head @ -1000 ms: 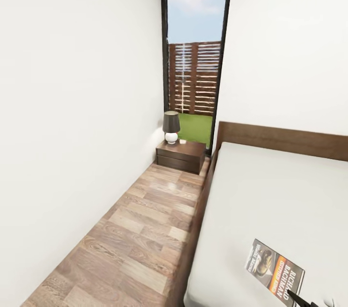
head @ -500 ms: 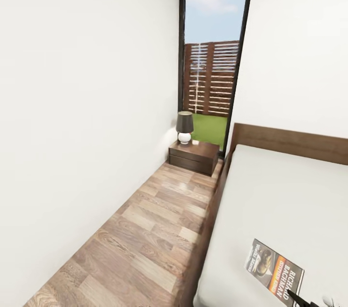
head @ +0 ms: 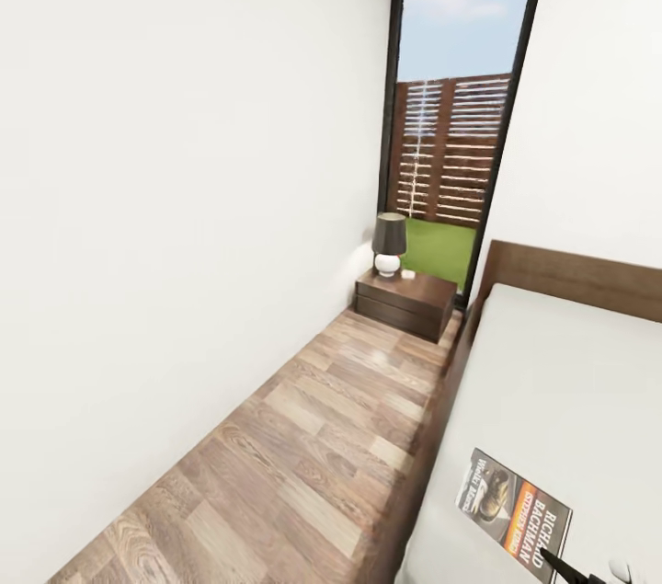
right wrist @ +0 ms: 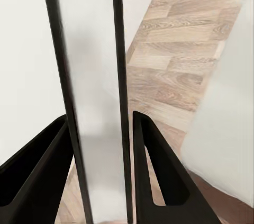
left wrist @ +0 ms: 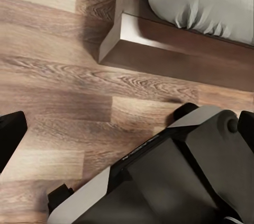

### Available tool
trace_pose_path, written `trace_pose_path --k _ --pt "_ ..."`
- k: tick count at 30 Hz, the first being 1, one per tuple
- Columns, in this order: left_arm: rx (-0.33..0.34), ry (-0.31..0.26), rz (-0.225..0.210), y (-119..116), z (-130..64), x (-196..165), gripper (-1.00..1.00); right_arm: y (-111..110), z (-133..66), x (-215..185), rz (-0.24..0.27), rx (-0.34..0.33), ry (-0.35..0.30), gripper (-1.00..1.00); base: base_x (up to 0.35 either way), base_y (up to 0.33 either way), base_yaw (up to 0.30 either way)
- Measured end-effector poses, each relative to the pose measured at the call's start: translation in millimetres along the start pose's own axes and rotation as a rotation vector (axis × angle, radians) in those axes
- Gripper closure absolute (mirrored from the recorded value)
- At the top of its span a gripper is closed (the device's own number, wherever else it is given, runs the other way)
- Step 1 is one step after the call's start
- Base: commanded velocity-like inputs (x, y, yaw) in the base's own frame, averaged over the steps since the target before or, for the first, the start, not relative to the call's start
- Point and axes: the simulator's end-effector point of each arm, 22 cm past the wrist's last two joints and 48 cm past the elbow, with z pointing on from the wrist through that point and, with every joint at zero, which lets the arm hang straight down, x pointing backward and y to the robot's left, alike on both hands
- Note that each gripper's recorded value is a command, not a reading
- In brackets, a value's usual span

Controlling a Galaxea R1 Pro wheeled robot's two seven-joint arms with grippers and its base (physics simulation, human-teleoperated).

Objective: In the bedroom, move the book from the bed onto either nightstand, and place the two sandals side by side next to the bed.

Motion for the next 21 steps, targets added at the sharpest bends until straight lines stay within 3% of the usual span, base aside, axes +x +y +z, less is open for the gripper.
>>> trace_pose_path --k 21 --pt "-0.001 0.0 0.0 0.2 0.0 -0.3 -1.0 -0.2 0.0 0.5 -0.001 0.001 0.001 1.0 0.0 0.0 0.291"
